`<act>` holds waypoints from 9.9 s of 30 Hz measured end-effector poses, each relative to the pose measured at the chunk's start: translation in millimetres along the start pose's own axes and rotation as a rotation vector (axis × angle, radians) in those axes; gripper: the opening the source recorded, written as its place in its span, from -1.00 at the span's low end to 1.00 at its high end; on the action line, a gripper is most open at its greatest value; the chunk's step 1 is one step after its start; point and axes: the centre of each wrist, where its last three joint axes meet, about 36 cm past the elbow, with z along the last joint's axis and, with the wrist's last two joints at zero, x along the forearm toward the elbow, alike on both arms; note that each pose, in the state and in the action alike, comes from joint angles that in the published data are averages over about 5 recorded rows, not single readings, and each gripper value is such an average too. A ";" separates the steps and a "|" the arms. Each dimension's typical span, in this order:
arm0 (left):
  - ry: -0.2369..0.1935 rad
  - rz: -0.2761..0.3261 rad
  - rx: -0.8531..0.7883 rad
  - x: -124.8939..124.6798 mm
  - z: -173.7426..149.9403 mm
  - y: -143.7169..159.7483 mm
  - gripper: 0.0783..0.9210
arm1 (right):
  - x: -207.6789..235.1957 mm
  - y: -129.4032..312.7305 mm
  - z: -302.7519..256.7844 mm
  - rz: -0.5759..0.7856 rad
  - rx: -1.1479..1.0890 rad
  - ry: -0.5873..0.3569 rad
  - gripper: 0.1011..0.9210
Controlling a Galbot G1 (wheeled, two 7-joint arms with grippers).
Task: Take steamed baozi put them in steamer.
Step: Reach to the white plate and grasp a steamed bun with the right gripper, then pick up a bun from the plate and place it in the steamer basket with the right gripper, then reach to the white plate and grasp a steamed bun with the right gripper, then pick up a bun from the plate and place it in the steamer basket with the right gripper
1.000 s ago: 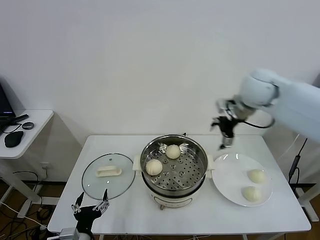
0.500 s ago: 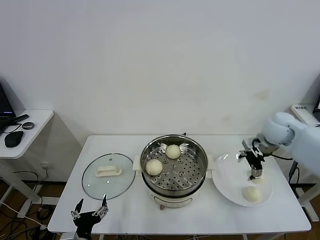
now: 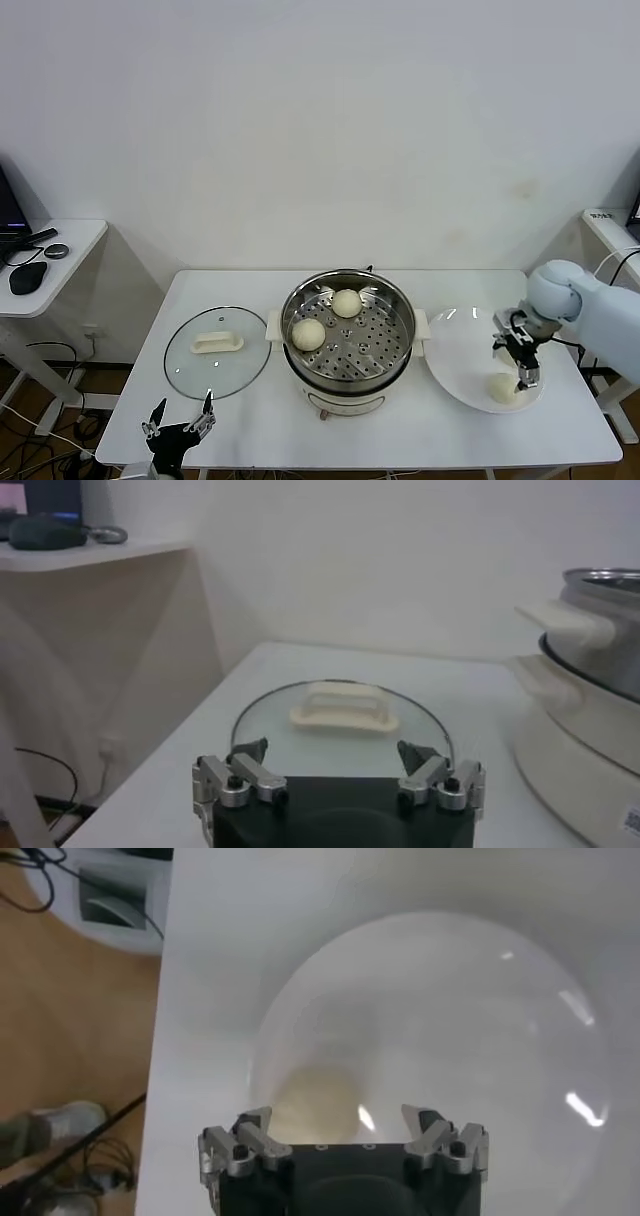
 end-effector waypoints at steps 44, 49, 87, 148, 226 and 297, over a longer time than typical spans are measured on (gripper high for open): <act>0.005 0.011 0.001 2.0 5.7 -5.3 0.77 | -44.6 4.1 6.1 0.004 -0.033 0.016 0.36; 0.004 0.011 0.001 1.2 5.7 -5.6 0.77 | -44.3 4.3 6.8 0.000 -0.037 0.016 0.23; -0.044 -0.031 -0.042 5.1 -1.1 -9.6 0.77 | 240.6 -75.3 -178.3 0.296 0.671 -0.246 0.14; -0.077 -0.013 0.005 -1.5 -10.7 -19.3 0.77 | 154.9 -36.6 -295.1 0.251 1.323 -0.135 0.76; -0.004 -0.042 -0.016 4.9 -3.5 17.8 0.77 | -52.6 -14.0 87.9 0.210 -0.266 0.002 0.76; -0.099 0.006 0.011 0.4 -34.9 -1.1 0.77 | 169.4 -75.8 -198.8 0.192 0.011 -0.245 -0.15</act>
